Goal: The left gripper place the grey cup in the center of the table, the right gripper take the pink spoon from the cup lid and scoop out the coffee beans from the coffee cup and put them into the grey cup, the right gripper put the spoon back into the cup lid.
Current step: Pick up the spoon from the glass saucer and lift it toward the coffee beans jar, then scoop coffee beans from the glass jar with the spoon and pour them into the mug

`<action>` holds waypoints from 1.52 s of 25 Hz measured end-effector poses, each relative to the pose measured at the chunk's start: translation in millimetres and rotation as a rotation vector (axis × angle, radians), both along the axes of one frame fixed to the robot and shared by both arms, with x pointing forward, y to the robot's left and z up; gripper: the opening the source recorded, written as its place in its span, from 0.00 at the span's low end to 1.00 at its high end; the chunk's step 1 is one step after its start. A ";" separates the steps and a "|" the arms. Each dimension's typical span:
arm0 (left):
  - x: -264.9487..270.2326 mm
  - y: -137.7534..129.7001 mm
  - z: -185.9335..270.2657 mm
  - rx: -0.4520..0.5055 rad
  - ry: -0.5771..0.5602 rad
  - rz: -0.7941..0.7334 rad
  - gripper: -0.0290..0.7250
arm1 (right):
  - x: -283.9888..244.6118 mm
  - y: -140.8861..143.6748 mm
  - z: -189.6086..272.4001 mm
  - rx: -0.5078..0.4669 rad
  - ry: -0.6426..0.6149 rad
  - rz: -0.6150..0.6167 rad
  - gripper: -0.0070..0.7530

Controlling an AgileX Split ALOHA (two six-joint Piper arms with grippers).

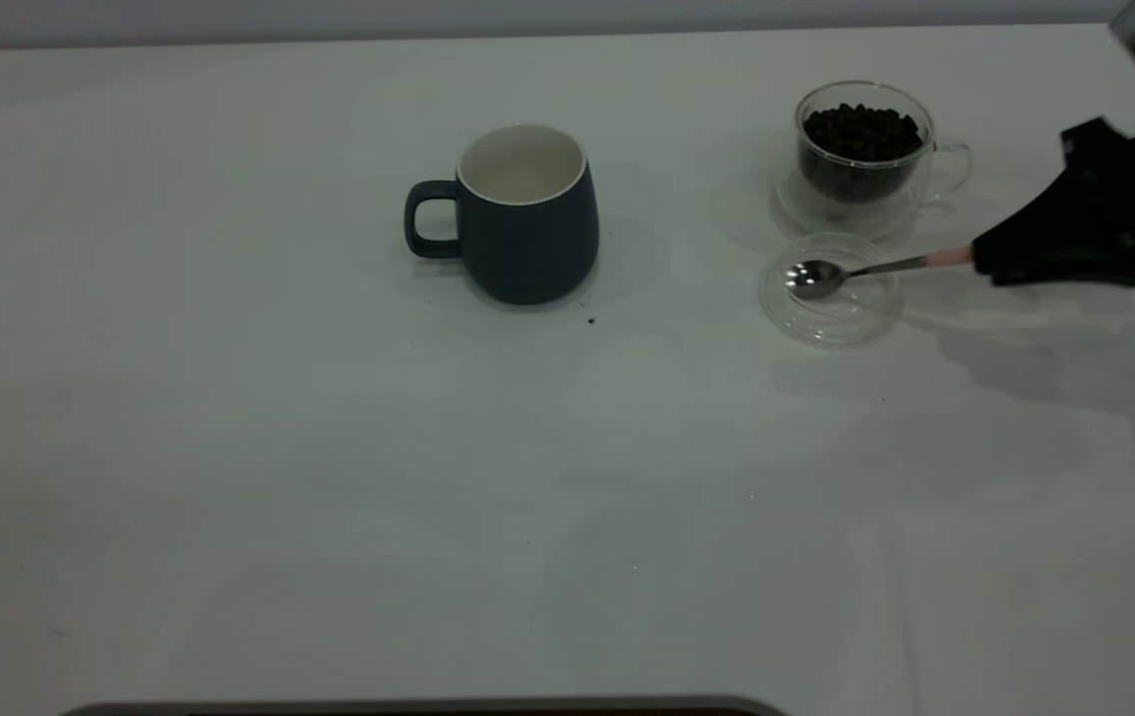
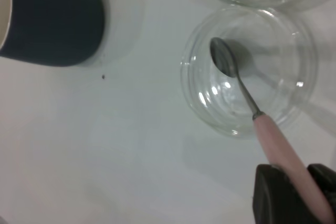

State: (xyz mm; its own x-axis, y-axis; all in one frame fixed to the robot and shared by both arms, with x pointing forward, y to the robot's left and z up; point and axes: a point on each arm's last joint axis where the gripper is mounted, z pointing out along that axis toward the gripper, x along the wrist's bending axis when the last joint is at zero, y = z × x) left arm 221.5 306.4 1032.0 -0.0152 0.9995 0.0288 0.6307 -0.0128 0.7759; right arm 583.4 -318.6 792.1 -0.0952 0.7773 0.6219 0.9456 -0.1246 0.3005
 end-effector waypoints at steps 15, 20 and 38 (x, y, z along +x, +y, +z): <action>0.0 0.0 0.0 0.001 0.000 -0.001 0.79 | 7.8 -4.5 123.5 -0.108 -0.224 -0.019 0.16; 0.0 0.0 0.0 0.001 0.000 -0.001 0.79 | 15.3 -10.9 111.6 -0.159 -0.249 -0.072 0.16; 0.0 0.0 0.0 0.002 0.000 -0.002 0.79 | 38.7 -13.0 66.3 -0.105 -0.187 -0.050 0.16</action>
State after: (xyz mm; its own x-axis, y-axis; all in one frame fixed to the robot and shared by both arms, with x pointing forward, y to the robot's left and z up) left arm 221.5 306.4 1032.0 -0.0132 0.9994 0.0313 0.6307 -0.0160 0.7758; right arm 622.1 -331.6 858.4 -0.1613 0.8436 0.5121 0.8654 -0.1285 0.4843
